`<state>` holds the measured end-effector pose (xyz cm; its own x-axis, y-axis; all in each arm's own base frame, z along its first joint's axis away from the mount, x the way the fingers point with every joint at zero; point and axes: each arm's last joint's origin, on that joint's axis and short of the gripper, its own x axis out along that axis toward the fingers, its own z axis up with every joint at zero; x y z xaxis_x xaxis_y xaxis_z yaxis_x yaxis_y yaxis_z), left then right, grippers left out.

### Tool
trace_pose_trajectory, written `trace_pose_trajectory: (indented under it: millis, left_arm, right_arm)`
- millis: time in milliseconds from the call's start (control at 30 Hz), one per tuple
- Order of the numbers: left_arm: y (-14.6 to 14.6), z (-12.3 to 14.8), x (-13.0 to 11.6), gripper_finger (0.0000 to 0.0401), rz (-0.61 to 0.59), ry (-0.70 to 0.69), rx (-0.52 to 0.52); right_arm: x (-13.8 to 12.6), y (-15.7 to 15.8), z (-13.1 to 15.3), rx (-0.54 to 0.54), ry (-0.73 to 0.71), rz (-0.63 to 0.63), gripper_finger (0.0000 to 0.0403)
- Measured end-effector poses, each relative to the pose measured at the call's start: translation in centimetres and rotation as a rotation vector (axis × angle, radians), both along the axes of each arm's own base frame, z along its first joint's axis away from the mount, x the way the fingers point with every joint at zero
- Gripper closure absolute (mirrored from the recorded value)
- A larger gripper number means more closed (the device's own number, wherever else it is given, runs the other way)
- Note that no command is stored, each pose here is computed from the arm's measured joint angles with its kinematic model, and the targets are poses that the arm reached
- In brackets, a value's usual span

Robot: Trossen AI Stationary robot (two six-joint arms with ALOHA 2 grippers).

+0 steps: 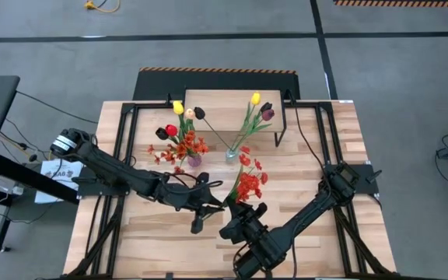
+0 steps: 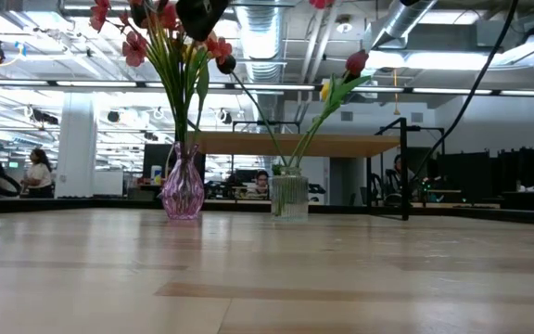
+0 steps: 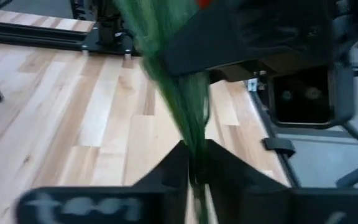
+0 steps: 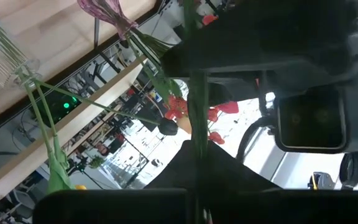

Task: Pick and place flowers into a vace then onto a shelf
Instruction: Put the orange flower into the transparent vase

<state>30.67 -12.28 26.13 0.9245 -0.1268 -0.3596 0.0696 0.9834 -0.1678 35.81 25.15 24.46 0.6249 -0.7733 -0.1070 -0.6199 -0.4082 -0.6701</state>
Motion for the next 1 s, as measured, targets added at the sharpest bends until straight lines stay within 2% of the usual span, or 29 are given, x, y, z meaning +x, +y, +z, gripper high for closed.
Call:
trace_pose_trajectory:
  millis: [67, 433, 667, 733, 900, 1000]
  left_arm:
    - [0.1, -0.1, 0.0, 0.0388, 0.001, 0.007, 0.01]
    - [0.1, -0.3, -0.1, 0.0397, 0.008, 0.022, 0.02]
    - [0.2, 0.2, -0.3, 0.0399, 0.014, 0.013, 0.019]
    - [0.4, 0.5, -0.6, 0.0399, 0.03, 0.023, 0.027]
    - [0.7, 1.6, -1.1, 0.04, 0.157, 0.107, 0.107]
    - [0.3, 2.7, -1.2, 0.04, 0.18, 0.126, 0.136]
  right_arm:
    - [0.0, 0.0, 0.0, -0.001, 0.001, 0.0, 0.0393]
    - [0.2, -0.2, -0.1, 0.045, 0.019, -0.006, 0.0348]
    - [0.4, -0.1, -0.1, 0.066, -0.001, -0.005, 0.0304]
    - [0.4, -0.1, -0.1, 0.065, -0.002, -0.006, 0.0289]
    - [0.5, 0.0, 0.0, 0.066, -0.026, -0.006, 0.0247]
    - [0.6, 0.0, 0.0, 0.063, -0.039, -0.006, 0.0224]
